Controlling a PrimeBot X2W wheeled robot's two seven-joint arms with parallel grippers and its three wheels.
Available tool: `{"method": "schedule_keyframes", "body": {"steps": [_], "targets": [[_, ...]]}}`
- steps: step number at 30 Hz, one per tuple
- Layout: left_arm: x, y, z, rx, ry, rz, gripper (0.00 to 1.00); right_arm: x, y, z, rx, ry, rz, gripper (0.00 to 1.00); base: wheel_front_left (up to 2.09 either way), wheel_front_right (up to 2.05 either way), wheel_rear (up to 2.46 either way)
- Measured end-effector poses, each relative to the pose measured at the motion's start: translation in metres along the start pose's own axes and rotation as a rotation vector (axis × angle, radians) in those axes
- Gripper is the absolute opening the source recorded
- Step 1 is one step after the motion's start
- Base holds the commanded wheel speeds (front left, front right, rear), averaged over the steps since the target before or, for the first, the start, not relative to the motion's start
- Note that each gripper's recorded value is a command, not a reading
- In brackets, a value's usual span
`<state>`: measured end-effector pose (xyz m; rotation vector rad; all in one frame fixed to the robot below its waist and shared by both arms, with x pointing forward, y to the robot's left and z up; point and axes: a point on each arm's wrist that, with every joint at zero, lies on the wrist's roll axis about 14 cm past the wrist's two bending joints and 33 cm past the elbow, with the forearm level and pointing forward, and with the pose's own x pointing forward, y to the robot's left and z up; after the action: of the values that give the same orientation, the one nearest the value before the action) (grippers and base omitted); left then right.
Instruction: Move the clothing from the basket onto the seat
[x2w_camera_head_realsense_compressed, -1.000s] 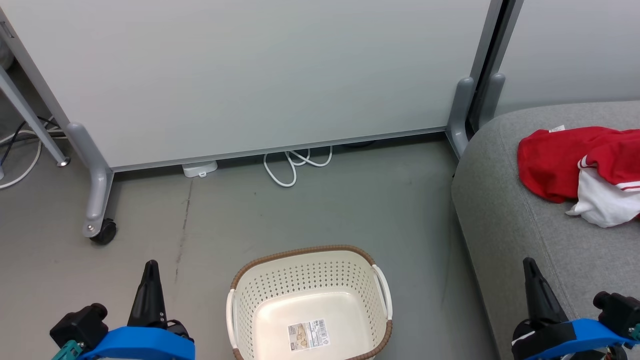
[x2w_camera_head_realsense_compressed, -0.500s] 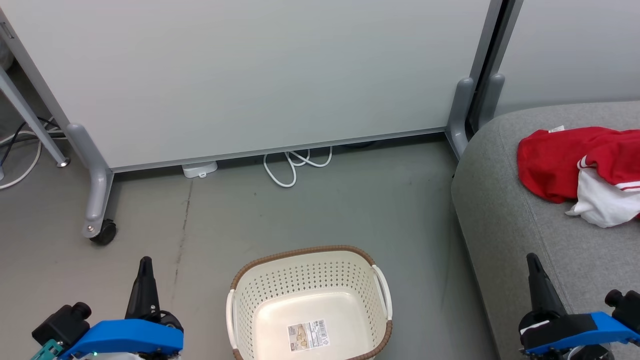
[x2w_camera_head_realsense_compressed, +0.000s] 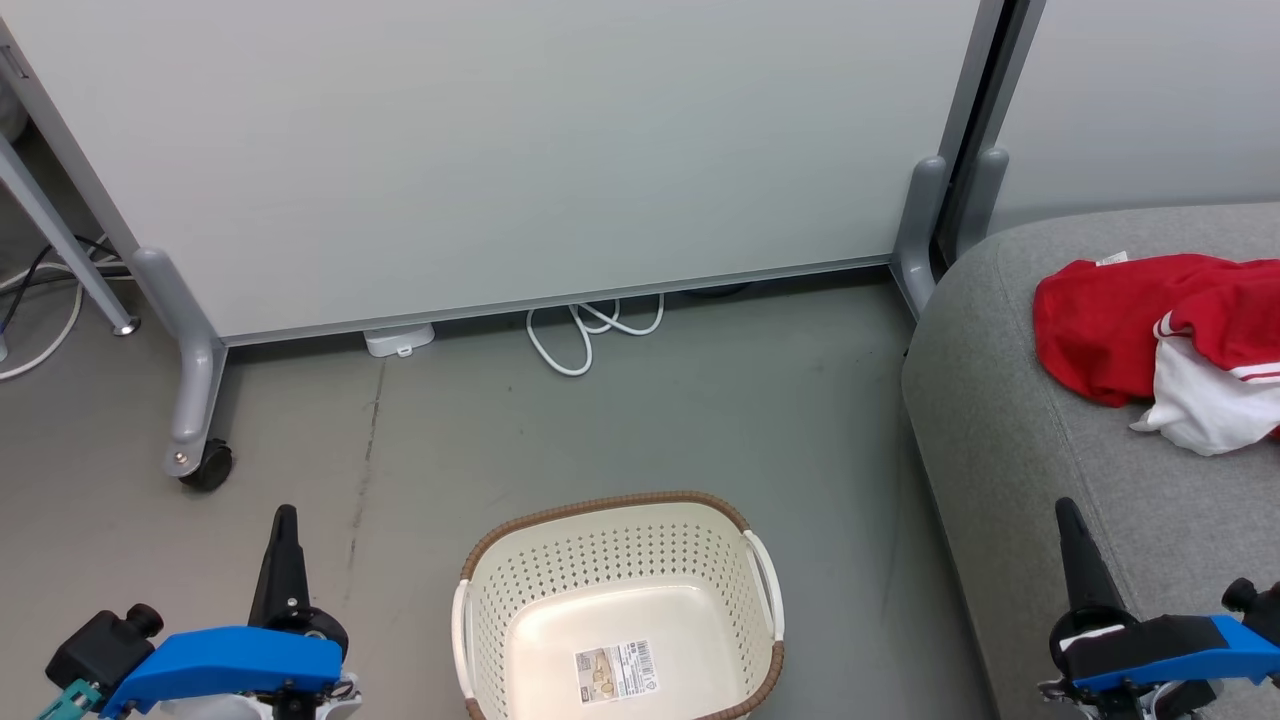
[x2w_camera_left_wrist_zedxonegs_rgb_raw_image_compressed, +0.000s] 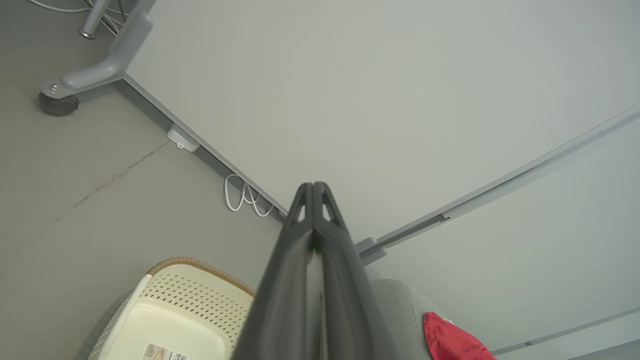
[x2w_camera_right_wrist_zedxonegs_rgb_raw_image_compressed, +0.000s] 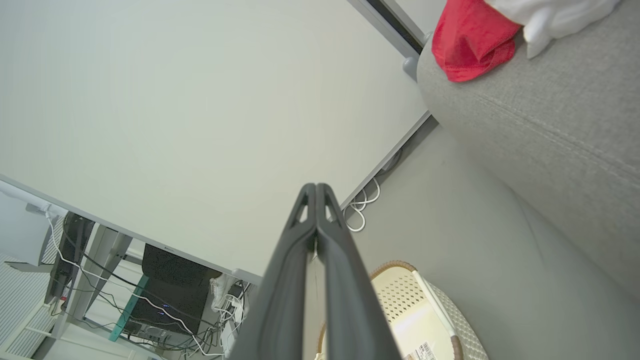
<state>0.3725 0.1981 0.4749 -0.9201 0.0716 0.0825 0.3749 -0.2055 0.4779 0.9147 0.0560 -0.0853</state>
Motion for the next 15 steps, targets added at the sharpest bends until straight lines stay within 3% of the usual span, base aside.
{"method": "schedule_keyframes", "body": {"steps": [15], "targets": [[0.0038, -0.004, 0.0046, -0.179, 0.0, -0.009, 0.0, 0.0029, 0.0042, 0.002, 0.179, 0.007, 0.008, 0.0, 0.0, 0.0, 0.0]]}}
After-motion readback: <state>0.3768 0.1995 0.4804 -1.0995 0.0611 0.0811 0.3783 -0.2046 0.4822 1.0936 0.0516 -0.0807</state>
